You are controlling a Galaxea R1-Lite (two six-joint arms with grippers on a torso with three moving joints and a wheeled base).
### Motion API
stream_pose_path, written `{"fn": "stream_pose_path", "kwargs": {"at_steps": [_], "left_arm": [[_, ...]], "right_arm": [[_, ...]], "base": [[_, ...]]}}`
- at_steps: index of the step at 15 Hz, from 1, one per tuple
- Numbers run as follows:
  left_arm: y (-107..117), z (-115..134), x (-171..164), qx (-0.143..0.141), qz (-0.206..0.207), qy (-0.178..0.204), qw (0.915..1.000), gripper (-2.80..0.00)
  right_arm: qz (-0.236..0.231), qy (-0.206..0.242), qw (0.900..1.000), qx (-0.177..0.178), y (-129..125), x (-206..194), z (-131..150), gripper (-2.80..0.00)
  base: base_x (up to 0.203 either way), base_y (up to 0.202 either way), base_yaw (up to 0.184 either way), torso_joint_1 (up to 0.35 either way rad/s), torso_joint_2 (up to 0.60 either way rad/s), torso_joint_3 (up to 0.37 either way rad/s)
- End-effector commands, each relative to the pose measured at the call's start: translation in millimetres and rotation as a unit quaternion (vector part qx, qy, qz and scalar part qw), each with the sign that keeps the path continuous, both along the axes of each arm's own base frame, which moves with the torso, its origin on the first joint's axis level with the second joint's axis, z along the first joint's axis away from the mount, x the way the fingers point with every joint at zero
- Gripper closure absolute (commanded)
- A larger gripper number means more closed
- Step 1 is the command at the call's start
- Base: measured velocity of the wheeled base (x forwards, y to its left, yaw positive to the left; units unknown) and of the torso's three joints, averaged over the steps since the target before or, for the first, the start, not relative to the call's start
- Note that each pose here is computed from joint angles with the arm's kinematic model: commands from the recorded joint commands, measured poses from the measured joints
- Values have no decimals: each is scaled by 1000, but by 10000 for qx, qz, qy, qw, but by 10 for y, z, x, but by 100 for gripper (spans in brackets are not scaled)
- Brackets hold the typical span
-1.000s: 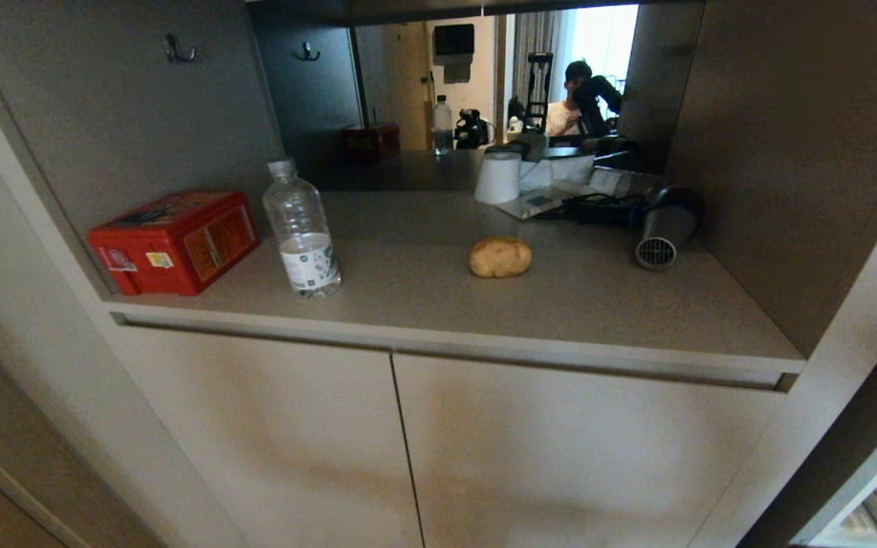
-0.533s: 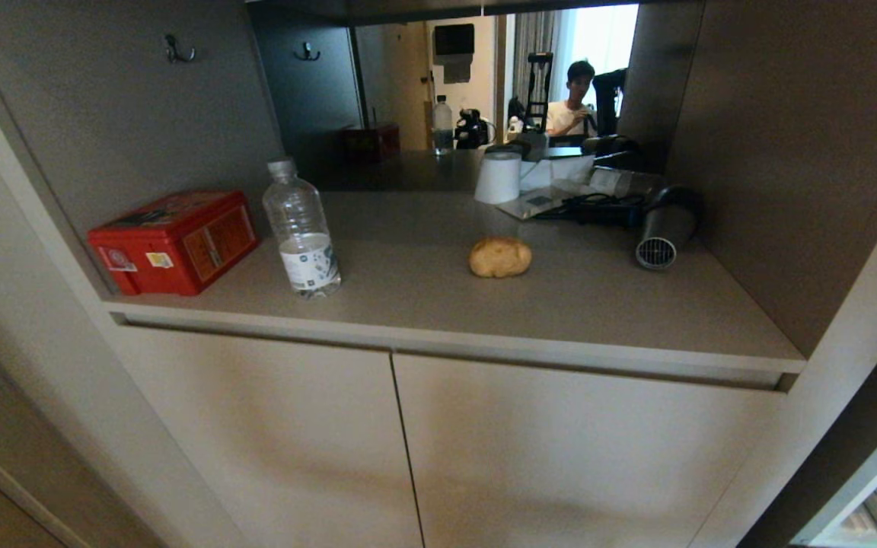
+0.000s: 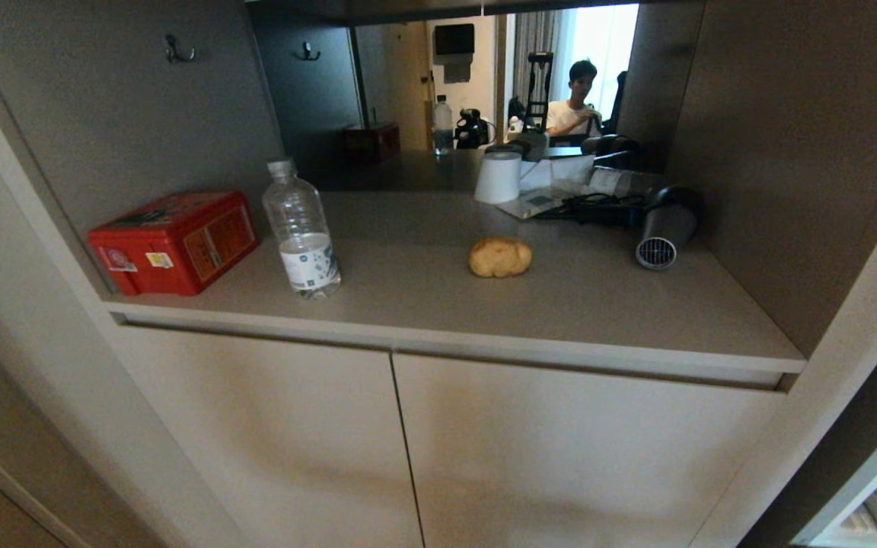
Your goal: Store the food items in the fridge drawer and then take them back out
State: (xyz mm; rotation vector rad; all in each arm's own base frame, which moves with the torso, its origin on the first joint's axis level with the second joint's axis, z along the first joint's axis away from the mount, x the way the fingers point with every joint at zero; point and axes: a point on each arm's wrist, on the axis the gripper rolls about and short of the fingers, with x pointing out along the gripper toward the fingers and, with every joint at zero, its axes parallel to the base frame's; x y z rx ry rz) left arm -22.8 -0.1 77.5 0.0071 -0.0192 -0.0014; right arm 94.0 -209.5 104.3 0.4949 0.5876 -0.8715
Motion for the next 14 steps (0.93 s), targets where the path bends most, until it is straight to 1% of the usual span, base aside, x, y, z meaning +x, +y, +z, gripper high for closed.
{"fn": "stream_pose_path", "kwargs": {"at_steps": [1, 4, 6, 11, 12, 14], "left_arm": [[0, -29, 7, -4, 5, 43, 10000, 0], [0, -29, 7, -5, 0, 43, 10000, 0], [0, -29, 7, -3, -8, 43, 10000, 0], [0, -29, 7, -4, 0, 43, 10000, 0], [0, -29, 7, -4, 0, 43, 10000, 0], [0, -29, 7, 3, 0, 43, 10000, 0]], "right_arm": [[-26, 87, 9997, 213, -129, 34, -120, 0], [-117, 159, 9992, 348, -309, 46, -225, 0], [-231, 157, 9990, 347, -430, 19, -248, 0], [-221, 182, 9991, 327, -507, 20, -306, 0], [-235, 182, 9990, 327, -510, 13, -306, -280], [-252, 179, 9990, 320, -516, 5, -303, -280]], "base": [[0, 0, 0, 0, 0, 0], [0, 0, 0, 0, 0, 0], [0, 0, 0, 0, 0, 0], [0, 0, 0, 0, 0, 0], [0, 0, 0, 0, 0, 0], [0, 0, 0, 0, 0, 0]]}}
